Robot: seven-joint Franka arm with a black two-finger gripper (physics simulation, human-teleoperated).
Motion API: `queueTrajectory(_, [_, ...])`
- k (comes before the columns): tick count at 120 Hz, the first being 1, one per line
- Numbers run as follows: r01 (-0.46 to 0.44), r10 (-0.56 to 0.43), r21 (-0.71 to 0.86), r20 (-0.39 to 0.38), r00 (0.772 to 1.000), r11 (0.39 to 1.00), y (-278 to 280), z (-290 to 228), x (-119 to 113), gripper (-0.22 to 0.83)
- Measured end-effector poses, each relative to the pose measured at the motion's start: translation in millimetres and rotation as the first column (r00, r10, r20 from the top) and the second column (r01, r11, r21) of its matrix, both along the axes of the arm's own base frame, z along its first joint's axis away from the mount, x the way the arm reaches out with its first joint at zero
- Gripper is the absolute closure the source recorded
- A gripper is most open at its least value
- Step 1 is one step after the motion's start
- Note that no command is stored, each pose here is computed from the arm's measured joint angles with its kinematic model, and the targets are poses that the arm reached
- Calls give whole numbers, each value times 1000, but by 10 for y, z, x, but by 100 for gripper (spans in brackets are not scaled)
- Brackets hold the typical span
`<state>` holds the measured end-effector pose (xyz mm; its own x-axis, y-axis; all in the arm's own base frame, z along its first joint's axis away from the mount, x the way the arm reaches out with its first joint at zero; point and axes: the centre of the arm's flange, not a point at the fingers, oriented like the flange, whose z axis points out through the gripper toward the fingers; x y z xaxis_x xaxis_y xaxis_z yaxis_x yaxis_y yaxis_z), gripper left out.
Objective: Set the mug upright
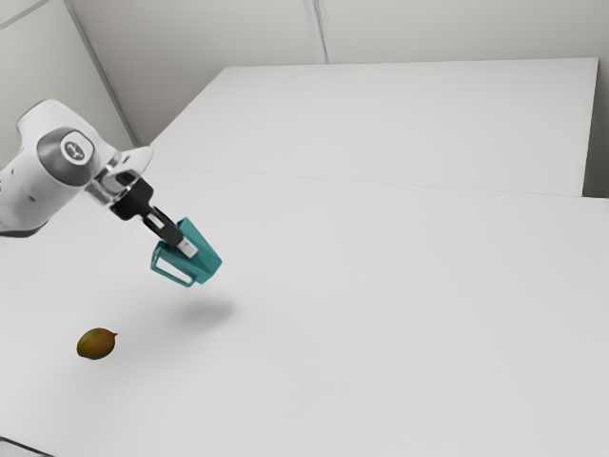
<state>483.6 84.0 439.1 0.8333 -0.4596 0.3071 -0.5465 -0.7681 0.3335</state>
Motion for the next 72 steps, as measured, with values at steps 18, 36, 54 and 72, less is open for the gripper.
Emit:
queueTrajectory(18, [11,-6,131,-39,999,991,-186,76,55,79])
queueTrajectory(36, [10,6,250,-66,998,968,-425,151,64,79])
queueTrajectory(54, [-13,44,347,-82,996,938,-637,160,53,79])
queueTrajectory(72, [-41,84,427,-81,993,903,-867,110,60,79])
